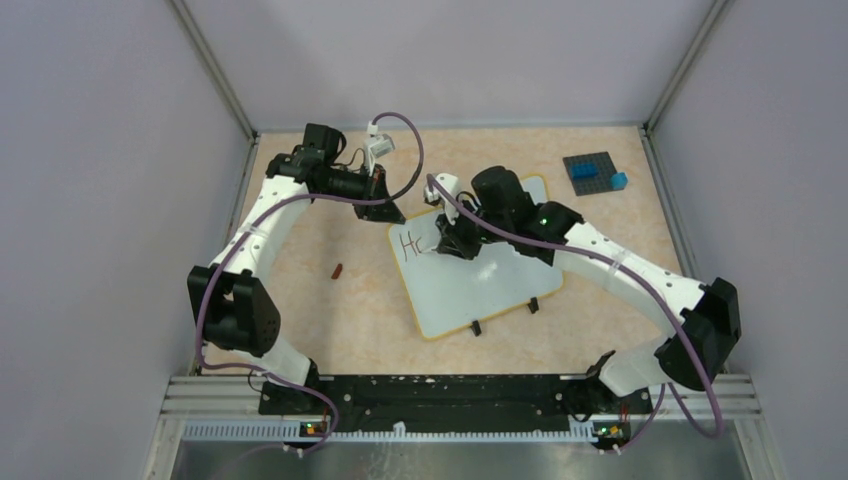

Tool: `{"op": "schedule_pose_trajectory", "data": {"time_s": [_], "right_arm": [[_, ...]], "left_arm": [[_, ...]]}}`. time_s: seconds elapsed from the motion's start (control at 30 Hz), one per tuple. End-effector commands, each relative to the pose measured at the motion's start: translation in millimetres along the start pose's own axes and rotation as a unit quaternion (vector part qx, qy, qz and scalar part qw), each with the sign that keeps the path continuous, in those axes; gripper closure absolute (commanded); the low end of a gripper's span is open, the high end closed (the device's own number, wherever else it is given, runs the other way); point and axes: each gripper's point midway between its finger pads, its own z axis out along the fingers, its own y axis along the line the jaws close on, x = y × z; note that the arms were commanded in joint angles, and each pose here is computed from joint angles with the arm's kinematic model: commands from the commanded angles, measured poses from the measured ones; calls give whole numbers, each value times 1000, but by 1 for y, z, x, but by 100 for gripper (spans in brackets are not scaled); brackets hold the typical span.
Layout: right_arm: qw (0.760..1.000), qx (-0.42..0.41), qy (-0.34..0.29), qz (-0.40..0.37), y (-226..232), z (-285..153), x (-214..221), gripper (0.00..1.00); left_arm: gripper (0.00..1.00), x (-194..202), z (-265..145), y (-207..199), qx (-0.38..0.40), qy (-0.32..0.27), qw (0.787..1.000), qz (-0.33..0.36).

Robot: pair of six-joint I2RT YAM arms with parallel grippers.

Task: Write a sentence on the whiteboard

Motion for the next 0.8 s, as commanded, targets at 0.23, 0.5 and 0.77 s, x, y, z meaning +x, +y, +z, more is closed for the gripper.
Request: {"op": "schedule_pose_trajectory", "data": {"time_s": [0.23, 0.5, 0.77], "right_arm": [[999, 50, -9, -12, -20, -21, -4, 100], [998, 62, -24, -12, -28, -23, -18, 100], [997, 68, -38, -7, -33, -19, -32, 100]], "left_arm": [[100, 13, 6, -13, 20, 18, 999, -19], [100, 12, 7, -14, 22, 16, 999, -16], [100, 13, 7, -14, 21, 17, 999, -18]]}}
